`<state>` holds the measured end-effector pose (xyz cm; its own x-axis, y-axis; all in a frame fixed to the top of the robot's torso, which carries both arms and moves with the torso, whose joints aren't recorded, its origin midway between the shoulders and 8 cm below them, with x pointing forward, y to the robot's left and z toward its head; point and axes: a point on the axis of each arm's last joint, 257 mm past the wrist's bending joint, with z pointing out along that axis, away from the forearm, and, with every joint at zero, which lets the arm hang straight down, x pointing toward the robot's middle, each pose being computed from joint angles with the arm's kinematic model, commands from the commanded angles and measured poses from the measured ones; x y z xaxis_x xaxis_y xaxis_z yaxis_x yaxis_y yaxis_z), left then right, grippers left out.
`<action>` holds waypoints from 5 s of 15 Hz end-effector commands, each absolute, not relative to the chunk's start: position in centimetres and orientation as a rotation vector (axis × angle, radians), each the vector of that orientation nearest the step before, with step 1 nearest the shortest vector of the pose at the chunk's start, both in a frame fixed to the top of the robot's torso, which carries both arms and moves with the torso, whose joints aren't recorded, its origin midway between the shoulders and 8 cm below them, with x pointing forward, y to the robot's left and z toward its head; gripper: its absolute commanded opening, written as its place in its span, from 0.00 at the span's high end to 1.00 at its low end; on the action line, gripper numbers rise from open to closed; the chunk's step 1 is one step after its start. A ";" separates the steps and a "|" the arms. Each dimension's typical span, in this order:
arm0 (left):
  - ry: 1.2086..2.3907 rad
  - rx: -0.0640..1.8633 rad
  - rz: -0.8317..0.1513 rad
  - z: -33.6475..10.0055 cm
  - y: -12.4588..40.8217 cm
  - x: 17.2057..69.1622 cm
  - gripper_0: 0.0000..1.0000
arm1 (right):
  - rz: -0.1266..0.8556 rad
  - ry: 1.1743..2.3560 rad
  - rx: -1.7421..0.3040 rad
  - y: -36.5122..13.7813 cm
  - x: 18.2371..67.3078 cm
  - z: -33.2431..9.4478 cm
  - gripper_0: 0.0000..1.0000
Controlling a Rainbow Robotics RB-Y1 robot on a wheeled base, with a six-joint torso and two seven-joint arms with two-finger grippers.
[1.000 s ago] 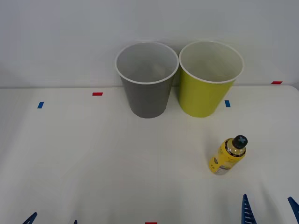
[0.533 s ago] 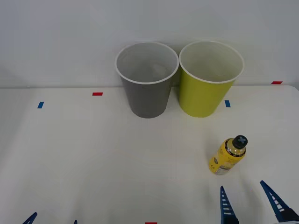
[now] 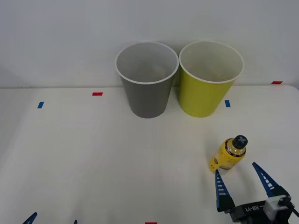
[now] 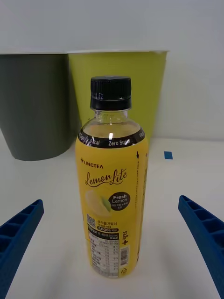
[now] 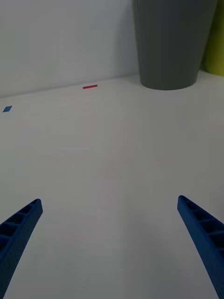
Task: Put cans in the gray bin and PET bottles in the light green bin.
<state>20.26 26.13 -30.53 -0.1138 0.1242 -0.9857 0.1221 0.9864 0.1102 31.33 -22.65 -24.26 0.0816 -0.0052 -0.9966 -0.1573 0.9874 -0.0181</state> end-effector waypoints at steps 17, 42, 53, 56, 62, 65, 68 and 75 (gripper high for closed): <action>1.688 0.187 0.002 -30.5 26.1 20.3 0.00 | 0.163 1.517 -0.136 -22.3 37.3 -23.4 0.00; 1.688 0.187 0.002 -30.5 26.1 20.3 0.00 | 0.239 1.530 -0.170 -20.9 36.7 -17.7 0.98; 1.688 0.187 0.002 -30.5 26.1 20.3 0.00 | 0.345 1.533 -0.214 -19.9 38.9 -8.0 1.00; 1.688 0.187 0.002 -30.5 26.1 20.3 0.00 | 0.385 1.534 -0.165 -20.1 40.3 -5.9 1.00; 1.688 0.187 0.002 -30.5 26.1 20.3 0.00 | 0.307 1.632 -0.037 -21.1 41.6 -3.3 1.00; 1.688 0.187 0.002 -30.5 26.1 20.3 0.00 | 0.324 1.670 -0.012 -21.1 42.5 -2.3 1.00; 1.688 0.187 0.002 -30.5 26.1 20.3 0.00 | 0.413 1.618 0.017 -19.7 43.1 0.6 1.00; 1.688 0.187 0.002 -30.5 26.1 20.3 0.00 | 0.382 1.433 -0.095 -18.3 43.7 9.0 1.00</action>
<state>20.26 26.13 -30.53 -0.1138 0.1242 -0.9857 0.1221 0.9864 0.1102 43.67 -18.54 8.04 0.0664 0.2107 -0.9753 -0.3030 0.9355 0.1815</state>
